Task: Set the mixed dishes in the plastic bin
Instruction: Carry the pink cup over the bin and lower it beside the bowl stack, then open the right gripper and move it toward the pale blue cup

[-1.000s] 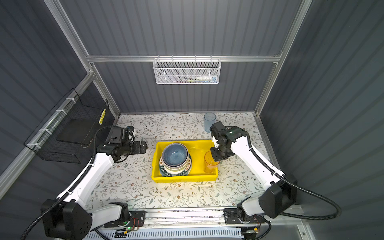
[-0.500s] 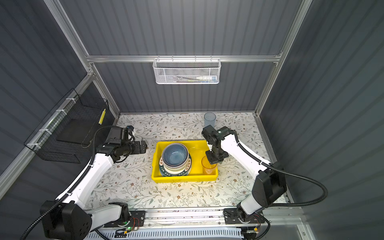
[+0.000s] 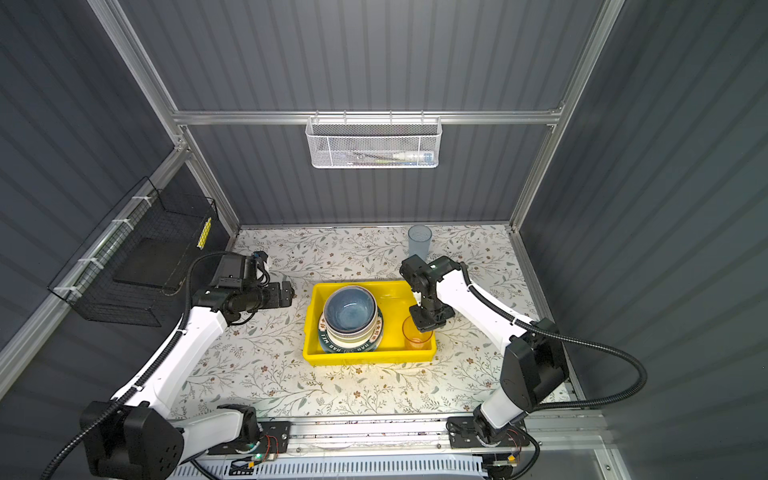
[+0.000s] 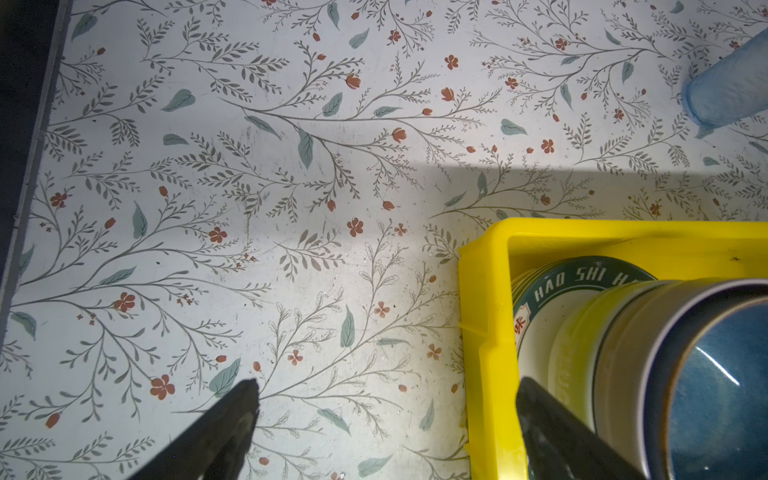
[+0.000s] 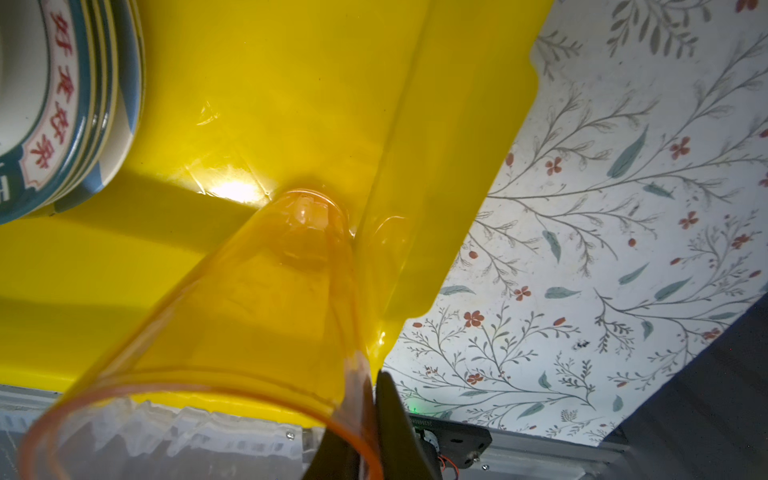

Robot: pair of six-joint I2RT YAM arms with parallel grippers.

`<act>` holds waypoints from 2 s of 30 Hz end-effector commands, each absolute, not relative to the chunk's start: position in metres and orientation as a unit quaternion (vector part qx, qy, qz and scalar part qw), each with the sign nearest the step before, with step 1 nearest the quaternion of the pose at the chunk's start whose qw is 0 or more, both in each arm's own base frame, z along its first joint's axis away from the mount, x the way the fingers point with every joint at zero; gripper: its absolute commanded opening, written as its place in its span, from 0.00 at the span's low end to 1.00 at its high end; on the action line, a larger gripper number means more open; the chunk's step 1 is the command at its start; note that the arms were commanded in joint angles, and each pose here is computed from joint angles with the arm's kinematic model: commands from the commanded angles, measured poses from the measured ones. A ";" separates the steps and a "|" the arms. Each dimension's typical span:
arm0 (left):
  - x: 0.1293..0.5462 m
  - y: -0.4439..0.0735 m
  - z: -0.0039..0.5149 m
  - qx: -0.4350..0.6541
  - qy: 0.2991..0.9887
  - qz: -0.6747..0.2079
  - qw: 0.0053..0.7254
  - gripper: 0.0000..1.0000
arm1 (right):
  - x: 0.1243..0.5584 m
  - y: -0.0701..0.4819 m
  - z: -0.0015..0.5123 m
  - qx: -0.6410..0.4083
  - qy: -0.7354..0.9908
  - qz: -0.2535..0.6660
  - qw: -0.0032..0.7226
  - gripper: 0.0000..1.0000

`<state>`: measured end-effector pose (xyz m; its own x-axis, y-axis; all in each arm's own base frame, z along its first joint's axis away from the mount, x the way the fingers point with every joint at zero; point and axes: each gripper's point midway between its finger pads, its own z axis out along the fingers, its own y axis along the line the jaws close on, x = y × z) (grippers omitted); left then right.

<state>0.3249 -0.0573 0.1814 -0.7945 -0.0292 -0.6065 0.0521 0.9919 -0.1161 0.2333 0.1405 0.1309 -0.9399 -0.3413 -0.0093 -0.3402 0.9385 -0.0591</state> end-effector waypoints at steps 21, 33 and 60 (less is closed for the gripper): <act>0.322 -0.055 0.179 0.002 0.946 -0.064 0.319 0.98 | 0.252 0.144 0.191 -0.156 0.979 0.025 0.132 0.61; 0.321 -0.054 0.178 0.003 0.946 -0.061 0.319 1.00 | 0.336 0.115 0.260 -0.047 0.925 0.133 0.352 0.99; 0.321 -0.054 0.179 0.005 0.944 -0.062 0.324 1.00 | 0.541 0.091 0.214 0.073 0.919 0.206 0.329 0.65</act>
